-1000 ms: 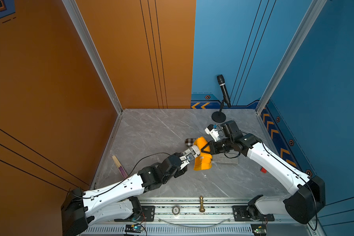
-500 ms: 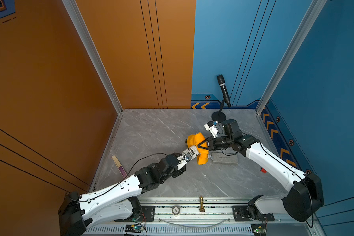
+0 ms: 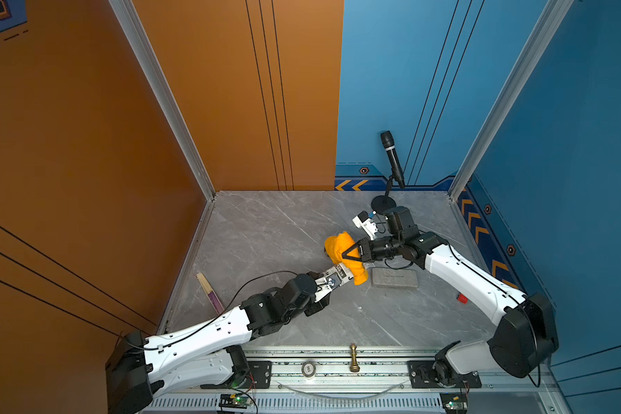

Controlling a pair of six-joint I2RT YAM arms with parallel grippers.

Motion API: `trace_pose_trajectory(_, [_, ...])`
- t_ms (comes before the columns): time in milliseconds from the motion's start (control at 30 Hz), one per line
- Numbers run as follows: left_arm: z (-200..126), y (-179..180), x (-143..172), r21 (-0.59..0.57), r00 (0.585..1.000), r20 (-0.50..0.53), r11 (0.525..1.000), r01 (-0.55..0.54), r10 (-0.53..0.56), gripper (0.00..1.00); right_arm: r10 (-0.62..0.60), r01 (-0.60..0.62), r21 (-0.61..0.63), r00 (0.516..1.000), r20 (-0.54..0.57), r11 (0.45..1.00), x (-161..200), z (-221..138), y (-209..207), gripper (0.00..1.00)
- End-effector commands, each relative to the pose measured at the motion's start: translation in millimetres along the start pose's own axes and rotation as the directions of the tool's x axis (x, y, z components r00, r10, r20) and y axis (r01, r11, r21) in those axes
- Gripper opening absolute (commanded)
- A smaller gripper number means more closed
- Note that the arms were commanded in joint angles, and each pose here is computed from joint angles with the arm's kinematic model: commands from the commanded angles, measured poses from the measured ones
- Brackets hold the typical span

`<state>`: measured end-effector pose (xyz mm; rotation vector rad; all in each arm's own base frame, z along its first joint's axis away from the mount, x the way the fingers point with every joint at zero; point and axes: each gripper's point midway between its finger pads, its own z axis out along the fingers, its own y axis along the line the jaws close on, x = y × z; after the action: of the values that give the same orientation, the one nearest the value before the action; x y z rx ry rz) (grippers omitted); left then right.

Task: Wipe the eyeglass case
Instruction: Wipe the dirt from the eyeglass case.

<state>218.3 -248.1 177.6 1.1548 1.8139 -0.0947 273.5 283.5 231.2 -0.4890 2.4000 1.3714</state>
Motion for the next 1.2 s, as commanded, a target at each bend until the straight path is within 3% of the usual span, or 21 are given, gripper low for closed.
trace_pose_trajectory(0, [-16,44,-31,-0.112,0.984,0.140,0.985,0.130,-0.114,0.32,0.033,-0.037,-0.044,0.996,-0.081,0.998,34,-3,10,0.00])
trace_pose_trajectory(200, [-28,78,-24,-0.123,0.951,0.174,0.952,0.279,-0.256,0.32,0.036,-0.037,-0.012,0.993,-0.114,0.999,55,-15,15,0.00])
trace_pose_trajectory(300, [-35,91,-25,-0.046,0.888,0.199,0.901,0.431,-0.414,0.33,0.022,-0.022,0.009,0.999,-0.043,1.000,45,-32,16,0.00])
trace_pose_trajectory(367, [-39,95,-29,0.069,0.800,0.191,0.820,0.568,-0.569,0.37,-0.003,0.002,0.047,1.000,0.025,0.999,32,-44,15,0.00])
trace_pose_trajectory(433, [-44,92,-45,0.273,0.680,0.155,0.693,0.668,-0.717,0.36,-0.065,0.053,0.103,0.991,0.115,0.993,14,-57,19,0.00])
trace_pose_trajectory(500, [-52,88,-68,0.449,0.575,0.138,0.568,0.690,-0.807,0.35,-0.114,0.090,0.128,0.974,0.196,0.988,-1,-65,26,0.00])
trace_pose_trajectory(567, [-63,84,-90,0.580,0.504,0.125,0.476,0.662,-0.854,0.35,-0.195,0.159,0.150,0.944,0.267,0.976,-13,-70,42,0.00])
trace_pose_trajectory(667, [-74,87,-110,0.682,0.395,0.096,0.349,0.643,-0.914,0.35,-0.353,0.311,0.176,0.880,0.319,0.934,-17,-68,79,0.00])
trace_pose_trajectory(767, [-88,89,-124,0.735,0.328,0.079,0.277,0.619,-0.941,0.34,-0.448,0.422,0.154,0.812,0.374,0.894,-12,-63,116,0.00])
trace_pose_trajectory(900, [-93,82,-135,0.768,0.314,0.027,0.221,0.601,-0.949,0.35,-0.499,0.512,0.092,0.757,0.422,0.854,-6,-52,146,0.00])
trace_pose_trajectory(1033, [-91,54,-149,0.811,0.383,-0.076,0.166,0.561,-0.920,0.36,-0.514,0.548,0.033,0.759,0.399,0.836,-14,-29,159,0.00])
trace_pose_trajectory(1100, [-93,40,-154,0.829,0.421,-0.103,0.156,0.538,-0.901,0.36,-0.510,0.543,0.039,0.760,0.403,0.839,-27,-29,156,0.00])
trace_pose_trajectory(1167, [-93,32,-153,0.833,0.432,-0.121,0.146,0.534,-0.894,0.35,-0.496,0.525,0.054,0.761,0.419,0.850,-47,-41,148,0.00])
